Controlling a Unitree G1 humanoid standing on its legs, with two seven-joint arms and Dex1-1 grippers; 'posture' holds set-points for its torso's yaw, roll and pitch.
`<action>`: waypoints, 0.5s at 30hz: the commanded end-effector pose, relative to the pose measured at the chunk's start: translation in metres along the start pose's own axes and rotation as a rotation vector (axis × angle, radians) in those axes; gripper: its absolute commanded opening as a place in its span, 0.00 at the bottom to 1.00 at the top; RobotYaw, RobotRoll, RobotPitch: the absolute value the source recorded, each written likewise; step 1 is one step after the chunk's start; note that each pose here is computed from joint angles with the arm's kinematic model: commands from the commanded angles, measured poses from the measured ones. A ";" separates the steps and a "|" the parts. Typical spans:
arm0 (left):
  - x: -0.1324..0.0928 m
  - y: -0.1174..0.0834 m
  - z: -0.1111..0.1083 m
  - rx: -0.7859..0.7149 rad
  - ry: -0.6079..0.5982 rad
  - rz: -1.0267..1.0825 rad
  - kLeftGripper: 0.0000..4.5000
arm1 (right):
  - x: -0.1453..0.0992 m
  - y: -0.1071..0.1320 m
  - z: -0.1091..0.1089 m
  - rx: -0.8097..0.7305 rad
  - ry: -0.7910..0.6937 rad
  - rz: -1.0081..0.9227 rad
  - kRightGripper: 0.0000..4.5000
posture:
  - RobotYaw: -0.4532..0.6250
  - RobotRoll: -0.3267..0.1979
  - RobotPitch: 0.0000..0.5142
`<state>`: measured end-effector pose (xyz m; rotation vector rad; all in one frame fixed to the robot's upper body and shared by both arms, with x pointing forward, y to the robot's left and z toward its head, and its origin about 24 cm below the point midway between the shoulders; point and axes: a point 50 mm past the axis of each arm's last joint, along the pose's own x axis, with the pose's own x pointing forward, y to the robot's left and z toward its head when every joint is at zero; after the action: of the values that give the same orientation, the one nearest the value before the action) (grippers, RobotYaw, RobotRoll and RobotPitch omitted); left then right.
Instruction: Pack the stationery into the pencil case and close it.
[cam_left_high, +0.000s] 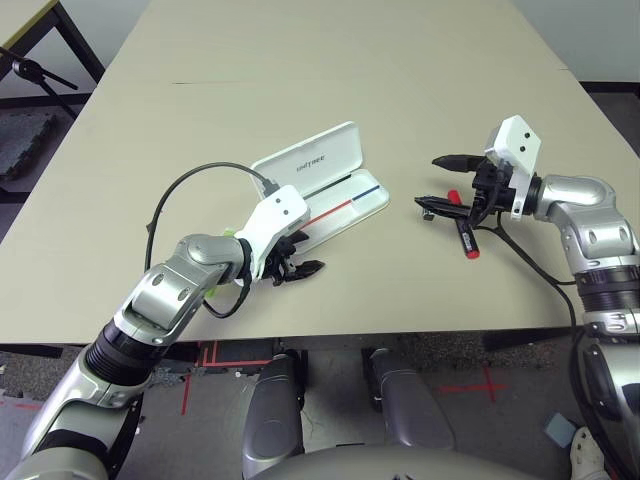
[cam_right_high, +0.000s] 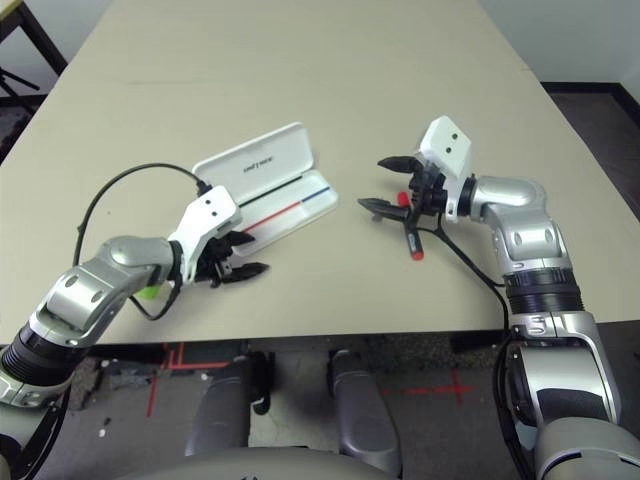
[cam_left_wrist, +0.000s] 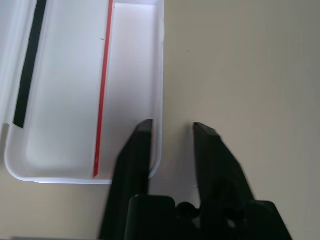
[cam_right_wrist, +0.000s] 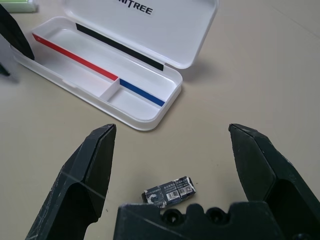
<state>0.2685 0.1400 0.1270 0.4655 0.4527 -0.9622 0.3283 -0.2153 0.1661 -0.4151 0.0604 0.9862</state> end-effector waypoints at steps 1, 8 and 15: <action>0.003 0.001 -0.006 -0.023 0.025 -0.013 0.10 | -0.003 0.003 0.000 -0.004 0.005 0.010 1.00 | 0.33 0.62 0.41; -0.003 0.014 0.005 0.089 -0.026 -0.004 0.00 | -0.005 0.002 0.000 -0.010 0.007 0.003 1.00 | 0.33 0.62 0.41; -0.021 0.010 0.003 0.293 -0.046 -0.170 0.00 | -0.009 0.003 -0.001 -0.005 0.035 0.047 1.00 | 0.33 0.62 0.40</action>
<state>0.2732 0.1575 0.1431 0.6363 0.3328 -1.1389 0.3246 -0.2223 0.1679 -0.4362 0.0846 0.9928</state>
